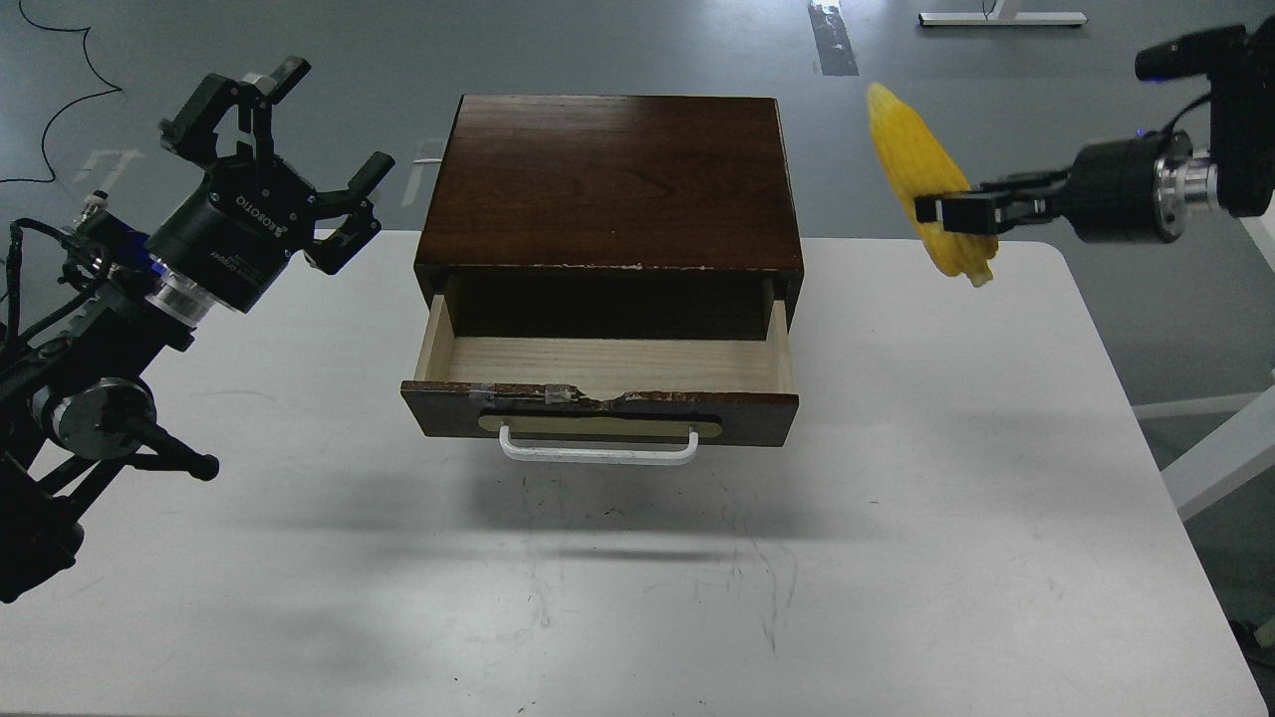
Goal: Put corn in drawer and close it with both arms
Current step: 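Carry the corn over the open drawer and release it inside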
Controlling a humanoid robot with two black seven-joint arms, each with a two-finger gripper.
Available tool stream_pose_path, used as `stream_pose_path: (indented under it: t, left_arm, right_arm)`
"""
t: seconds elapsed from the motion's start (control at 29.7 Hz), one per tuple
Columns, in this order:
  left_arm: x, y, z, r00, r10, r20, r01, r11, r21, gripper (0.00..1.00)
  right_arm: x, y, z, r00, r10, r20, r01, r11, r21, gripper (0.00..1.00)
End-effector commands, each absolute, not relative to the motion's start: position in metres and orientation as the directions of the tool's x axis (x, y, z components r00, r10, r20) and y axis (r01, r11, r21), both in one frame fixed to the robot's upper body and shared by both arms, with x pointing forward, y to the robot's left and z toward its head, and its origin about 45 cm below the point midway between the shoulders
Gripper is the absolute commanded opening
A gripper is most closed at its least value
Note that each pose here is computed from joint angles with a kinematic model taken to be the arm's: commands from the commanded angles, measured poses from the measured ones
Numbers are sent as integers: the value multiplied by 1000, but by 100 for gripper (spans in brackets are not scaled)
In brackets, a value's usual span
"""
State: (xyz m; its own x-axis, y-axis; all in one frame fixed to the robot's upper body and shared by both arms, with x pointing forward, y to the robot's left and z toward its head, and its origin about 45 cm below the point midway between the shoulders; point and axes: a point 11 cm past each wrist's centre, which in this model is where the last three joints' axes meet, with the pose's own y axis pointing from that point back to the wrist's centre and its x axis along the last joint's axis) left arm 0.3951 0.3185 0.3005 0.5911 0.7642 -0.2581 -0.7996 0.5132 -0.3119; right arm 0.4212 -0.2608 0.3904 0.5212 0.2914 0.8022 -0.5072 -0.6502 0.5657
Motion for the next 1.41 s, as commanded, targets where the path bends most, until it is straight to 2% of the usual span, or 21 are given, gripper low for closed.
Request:
stream_pose_path:
  t: [0.0,0.17,0.27,0.34,0.54,0.61,0.81,1.04,1.11,1.38]
  left_arm:
    - [394,321,310,600,765,-234,-791,523,-317,100]
    - [391,325,317,602,770,-213,-788,528,-316,100]
    - [391,328,319,600,773,-206,-789,528,-315,100]
    - [389,329,322,602,774,-194,-786,532,-315,100]
    - [387,329,328,610,771,-181,-778,541,-319,100]
    - [387,329,328,610,771,-181,-778,541,-319,100]
    - [386,329,328,611,771,-182,-778,541,-319,100]
    - [387,329,328,611,770,-182,-777,542,-320,100]
    - [387,329,328,612,770,-183,-777,542,-320,100]
    - [386,329,327,614,768,-184,-776,544,-320,100]
  right_arm:
    - [418,-211,408,442,420,792,-441,-667,600,0]
    - [405,-147,395,359,579,732,-321,-659,680,0]
    - [401,-127,388,299,650,699,-296,-633,715,0]
    - [396,-108,372,199,751,629,-277,-573,771,0]
    - [393,-99,344,60,873,483,-288,-448,846,0]
    - [393,-102,330,42,901,431,-285,-403,870,0]
    - [398,-102,310,55,909,414,-277,-384,881,3]
    - [399,-98,302,54,897,439,-267,-411,872,29]
    - [399,-95,303,48,889,456,-265,-429,864,40]
    - [396,-88,306,76,856,511,-240,-482,843,69]
